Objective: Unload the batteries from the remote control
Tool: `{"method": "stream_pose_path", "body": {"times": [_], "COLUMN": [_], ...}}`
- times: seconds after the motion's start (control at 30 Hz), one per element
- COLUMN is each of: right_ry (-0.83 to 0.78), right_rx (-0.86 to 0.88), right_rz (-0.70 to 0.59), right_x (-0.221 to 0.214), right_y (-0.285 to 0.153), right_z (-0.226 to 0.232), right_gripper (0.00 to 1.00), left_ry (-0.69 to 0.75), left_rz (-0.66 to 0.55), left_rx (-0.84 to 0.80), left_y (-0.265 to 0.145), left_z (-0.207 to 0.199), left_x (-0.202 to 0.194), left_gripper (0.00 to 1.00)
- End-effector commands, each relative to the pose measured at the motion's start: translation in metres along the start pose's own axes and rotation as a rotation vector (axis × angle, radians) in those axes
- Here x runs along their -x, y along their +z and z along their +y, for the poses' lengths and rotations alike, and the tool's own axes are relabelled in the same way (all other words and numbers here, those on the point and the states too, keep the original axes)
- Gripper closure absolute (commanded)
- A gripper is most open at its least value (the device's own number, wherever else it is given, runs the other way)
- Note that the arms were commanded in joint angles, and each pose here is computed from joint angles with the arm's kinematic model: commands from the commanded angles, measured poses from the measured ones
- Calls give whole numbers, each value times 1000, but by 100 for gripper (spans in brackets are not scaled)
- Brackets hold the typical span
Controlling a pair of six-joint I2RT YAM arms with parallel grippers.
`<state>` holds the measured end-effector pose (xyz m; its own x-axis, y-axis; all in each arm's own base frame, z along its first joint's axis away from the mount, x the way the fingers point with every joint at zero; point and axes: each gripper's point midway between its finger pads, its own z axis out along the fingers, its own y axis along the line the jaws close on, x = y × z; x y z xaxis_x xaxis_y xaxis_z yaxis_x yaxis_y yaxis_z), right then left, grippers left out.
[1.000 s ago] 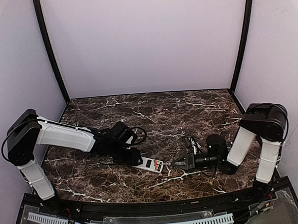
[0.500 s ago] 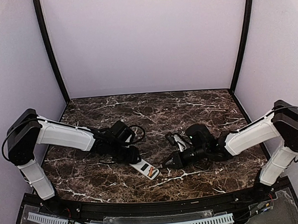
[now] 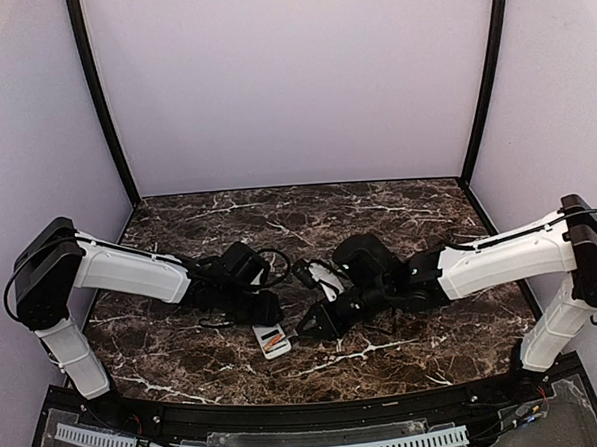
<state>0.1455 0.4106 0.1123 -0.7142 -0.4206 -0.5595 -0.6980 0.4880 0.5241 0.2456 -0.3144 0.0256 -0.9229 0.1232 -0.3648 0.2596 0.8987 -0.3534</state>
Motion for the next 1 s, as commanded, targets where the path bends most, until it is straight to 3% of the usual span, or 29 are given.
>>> {"method": "stream_pose_path", "body": {"times": [0.0,0.57,0.97], "right_ry": [-59,-57,28], "right_rx": [-49,-176,-343], "right_rz": [-35,122,141], "right_x": [19,-22,-22], "right_y": [1,16,2], "right_z": [2,-22,-79], "right_gripper": [100,100,100], "left_ry": [0,2,7], "left_rz": [146,124,55], "left_rx": [54,46,77], "left_y": [7,3,-22], "left_z": [19,17,21], "left_x": [-45,-40,-29], "left_gripper": [49,50,50]}}
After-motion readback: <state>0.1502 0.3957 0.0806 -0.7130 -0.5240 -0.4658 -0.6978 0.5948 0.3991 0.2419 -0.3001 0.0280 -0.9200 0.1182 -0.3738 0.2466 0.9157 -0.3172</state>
